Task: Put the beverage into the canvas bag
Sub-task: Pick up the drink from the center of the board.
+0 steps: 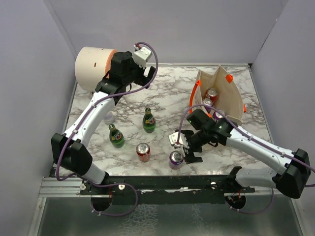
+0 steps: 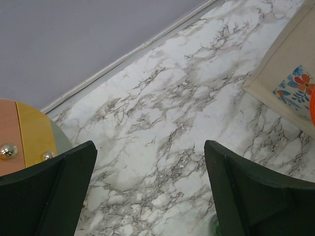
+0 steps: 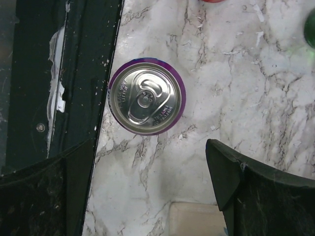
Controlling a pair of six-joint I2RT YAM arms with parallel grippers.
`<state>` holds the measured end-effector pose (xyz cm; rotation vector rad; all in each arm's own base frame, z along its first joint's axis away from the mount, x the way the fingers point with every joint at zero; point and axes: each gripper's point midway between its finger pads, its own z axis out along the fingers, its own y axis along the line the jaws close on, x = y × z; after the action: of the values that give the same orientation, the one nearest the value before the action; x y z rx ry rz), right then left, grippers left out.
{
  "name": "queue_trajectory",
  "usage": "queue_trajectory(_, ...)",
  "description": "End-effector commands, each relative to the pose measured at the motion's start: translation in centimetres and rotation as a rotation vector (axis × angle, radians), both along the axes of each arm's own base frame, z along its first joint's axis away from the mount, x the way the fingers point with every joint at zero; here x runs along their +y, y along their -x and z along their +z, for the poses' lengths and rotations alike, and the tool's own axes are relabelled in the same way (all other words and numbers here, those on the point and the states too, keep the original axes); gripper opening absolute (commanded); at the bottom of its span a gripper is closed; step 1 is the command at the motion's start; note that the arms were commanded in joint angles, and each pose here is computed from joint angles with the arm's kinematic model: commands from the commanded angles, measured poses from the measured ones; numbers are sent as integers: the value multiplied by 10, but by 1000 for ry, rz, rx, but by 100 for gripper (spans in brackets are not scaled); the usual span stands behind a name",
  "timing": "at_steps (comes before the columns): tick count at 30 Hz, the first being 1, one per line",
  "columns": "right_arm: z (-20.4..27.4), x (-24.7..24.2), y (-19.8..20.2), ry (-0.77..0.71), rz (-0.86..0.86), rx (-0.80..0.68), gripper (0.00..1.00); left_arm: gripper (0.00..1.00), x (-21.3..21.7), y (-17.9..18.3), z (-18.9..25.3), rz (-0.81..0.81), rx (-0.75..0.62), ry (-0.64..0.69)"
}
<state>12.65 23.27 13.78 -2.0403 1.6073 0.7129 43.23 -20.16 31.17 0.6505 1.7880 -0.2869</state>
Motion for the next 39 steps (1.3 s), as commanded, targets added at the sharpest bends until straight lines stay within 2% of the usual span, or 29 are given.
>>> queue_trajectory(1, -13, 13, -6, -20, 25, -66, 96, 93, 6, 5, 16, 4, -41, 7)
queue_trajectory(12, -36, 30, -5, -5, 24, -66, 96, 93, 12, 17, 12, -1, -30, 15)
queue_trajectory(19, -42, 40, -3, -3, 35, -54, 92, 93, 12, 21, 11, -11, -17, 39)
queue_trajectory(25, -41, 45, -2, 0, 51, -37, 81, 93, 8, 21, 10, -20, -12, 53)
queue_trajectory(29, -33, 49, -4, -16, 44, -37, 68, 93, 7, 19, 7, -21, -5, 60)
queue_trajectory(33, -11, 59, -8, -56, 10, -33, 52, 93, 4, 17, 2, -29, 4, 66)
queue_trajectory(39, 38, 72, -21, -131, -81, -63, 40, 93, 0, 13, 1, -36, 6, 73)
